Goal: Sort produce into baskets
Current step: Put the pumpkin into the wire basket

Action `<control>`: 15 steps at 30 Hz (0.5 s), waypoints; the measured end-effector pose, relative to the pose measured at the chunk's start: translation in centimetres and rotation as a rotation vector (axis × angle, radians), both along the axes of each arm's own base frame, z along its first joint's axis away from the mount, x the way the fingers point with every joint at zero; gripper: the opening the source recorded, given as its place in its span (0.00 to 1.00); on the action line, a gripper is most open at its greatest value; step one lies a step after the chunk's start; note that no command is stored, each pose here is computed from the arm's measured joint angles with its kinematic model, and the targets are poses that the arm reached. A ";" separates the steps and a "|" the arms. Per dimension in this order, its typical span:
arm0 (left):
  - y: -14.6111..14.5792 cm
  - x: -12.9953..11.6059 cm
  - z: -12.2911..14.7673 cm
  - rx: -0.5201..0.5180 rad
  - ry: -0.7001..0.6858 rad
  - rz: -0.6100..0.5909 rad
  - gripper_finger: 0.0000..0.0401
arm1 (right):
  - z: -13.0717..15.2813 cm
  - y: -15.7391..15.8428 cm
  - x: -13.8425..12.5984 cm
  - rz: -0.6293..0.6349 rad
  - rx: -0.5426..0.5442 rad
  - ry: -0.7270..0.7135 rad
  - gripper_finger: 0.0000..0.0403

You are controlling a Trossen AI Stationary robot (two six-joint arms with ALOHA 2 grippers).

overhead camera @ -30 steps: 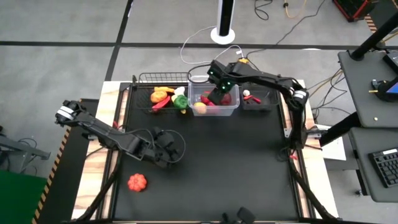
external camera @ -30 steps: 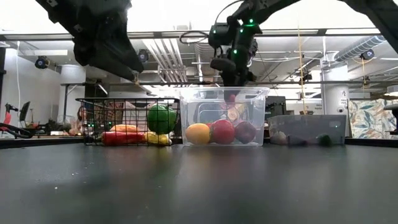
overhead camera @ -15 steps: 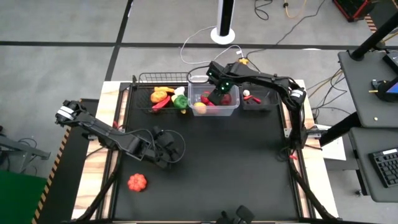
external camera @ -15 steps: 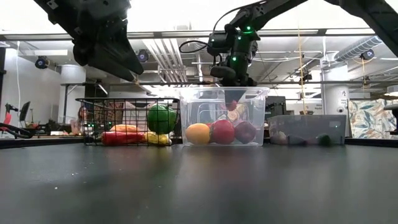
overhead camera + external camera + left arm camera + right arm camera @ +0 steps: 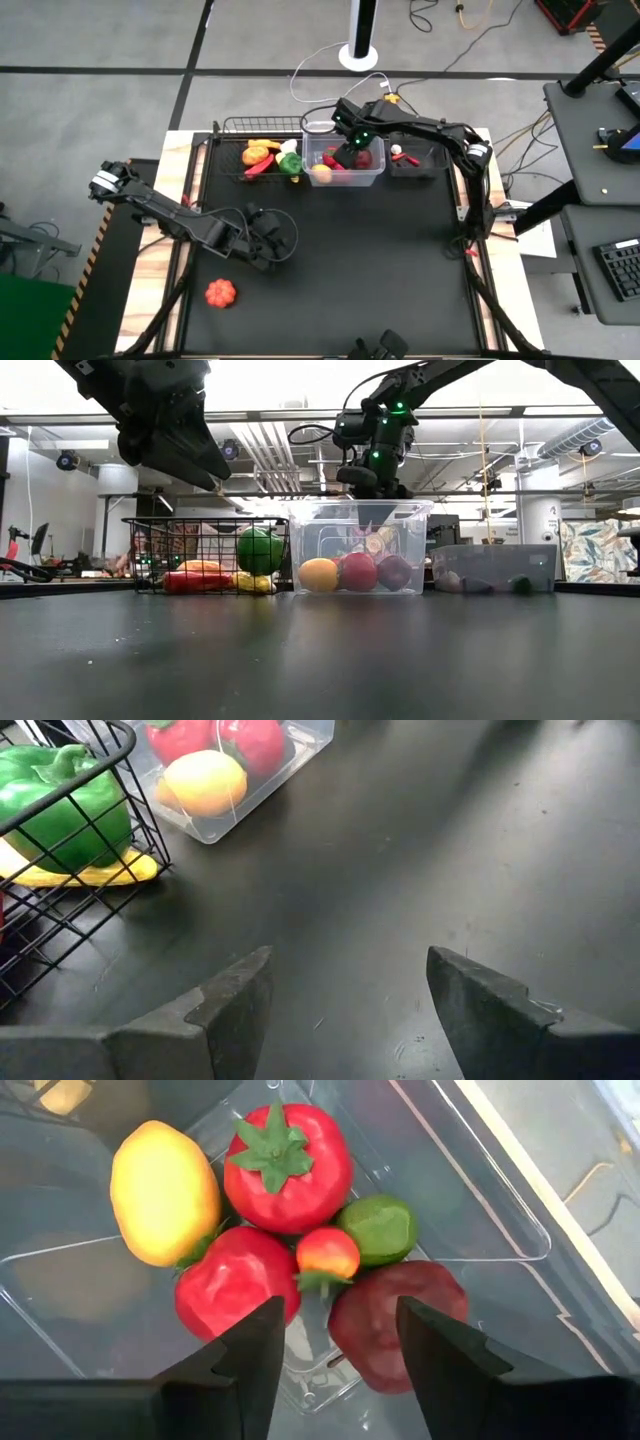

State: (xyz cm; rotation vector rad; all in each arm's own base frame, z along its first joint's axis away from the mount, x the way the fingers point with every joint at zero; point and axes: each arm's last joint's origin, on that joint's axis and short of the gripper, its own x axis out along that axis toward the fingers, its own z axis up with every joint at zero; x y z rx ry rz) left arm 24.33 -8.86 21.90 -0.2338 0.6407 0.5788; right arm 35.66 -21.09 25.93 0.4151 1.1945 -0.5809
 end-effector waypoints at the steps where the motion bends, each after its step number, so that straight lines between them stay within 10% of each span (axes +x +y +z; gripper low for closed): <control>1: 0.0 0.0 0.0 0.000 0.000 0.000 0.61 | 0.0 0.0 0.0 0.000 0.000 0.000 0.46; 15: -1.6 0.0 4.9 -0.245 0.225 -0.168 0.61 | 5.2 3.3 -0.7 0.064 -0.080 -0.119 0.44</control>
